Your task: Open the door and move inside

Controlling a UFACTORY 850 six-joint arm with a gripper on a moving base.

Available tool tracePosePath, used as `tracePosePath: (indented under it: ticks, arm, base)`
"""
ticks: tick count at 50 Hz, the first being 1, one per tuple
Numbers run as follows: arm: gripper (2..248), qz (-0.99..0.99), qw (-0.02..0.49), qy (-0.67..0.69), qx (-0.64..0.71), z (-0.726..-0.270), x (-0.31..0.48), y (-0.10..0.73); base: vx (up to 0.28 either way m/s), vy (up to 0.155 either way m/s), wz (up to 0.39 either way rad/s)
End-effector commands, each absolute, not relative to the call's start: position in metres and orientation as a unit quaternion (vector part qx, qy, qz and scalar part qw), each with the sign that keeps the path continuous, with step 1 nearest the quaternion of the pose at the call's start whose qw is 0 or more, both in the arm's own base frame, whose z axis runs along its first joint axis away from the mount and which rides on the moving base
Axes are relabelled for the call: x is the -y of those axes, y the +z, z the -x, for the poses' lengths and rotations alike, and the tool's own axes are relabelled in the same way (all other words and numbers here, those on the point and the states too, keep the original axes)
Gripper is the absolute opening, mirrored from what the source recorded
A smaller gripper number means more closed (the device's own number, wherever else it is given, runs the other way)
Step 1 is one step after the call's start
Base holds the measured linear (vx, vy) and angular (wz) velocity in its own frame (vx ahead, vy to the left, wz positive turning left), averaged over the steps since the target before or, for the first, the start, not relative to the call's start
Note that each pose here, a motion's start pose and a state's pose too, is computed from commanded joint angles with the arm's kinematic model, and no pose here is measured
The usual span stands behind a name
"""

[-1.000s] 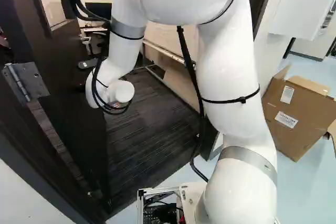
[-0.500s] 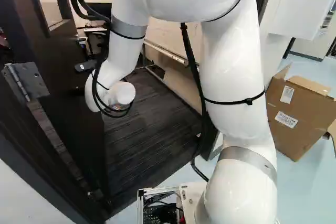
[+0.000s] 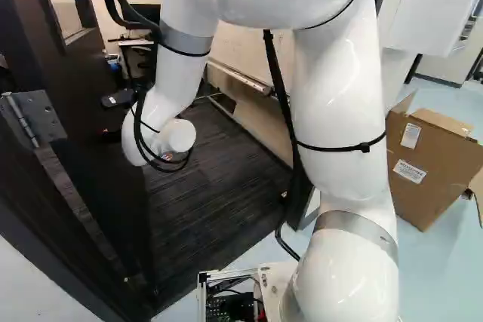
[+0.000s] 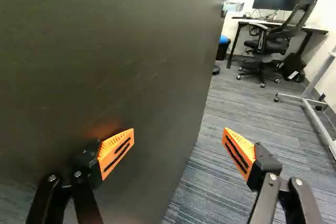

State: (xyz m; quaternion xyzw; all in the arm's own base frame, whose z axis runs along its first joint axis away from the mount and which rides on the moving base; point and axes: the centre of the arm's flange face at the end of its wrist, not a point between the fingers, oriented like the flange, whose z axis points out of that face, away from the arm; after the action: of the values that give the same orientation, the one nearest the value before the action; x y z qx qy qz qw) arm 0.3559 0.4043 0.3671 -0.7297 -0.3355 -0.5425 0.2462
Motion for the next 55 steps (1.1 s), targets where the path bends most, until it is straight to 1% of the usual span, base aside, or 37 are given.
tracePosePath:
  ticks: [55]
  arm:
    - [247,0.726,0.250,-0.541,0.344,-0.3509,-0.4063,0.3673]
  base:
    - [0.000,0.000,0.000]
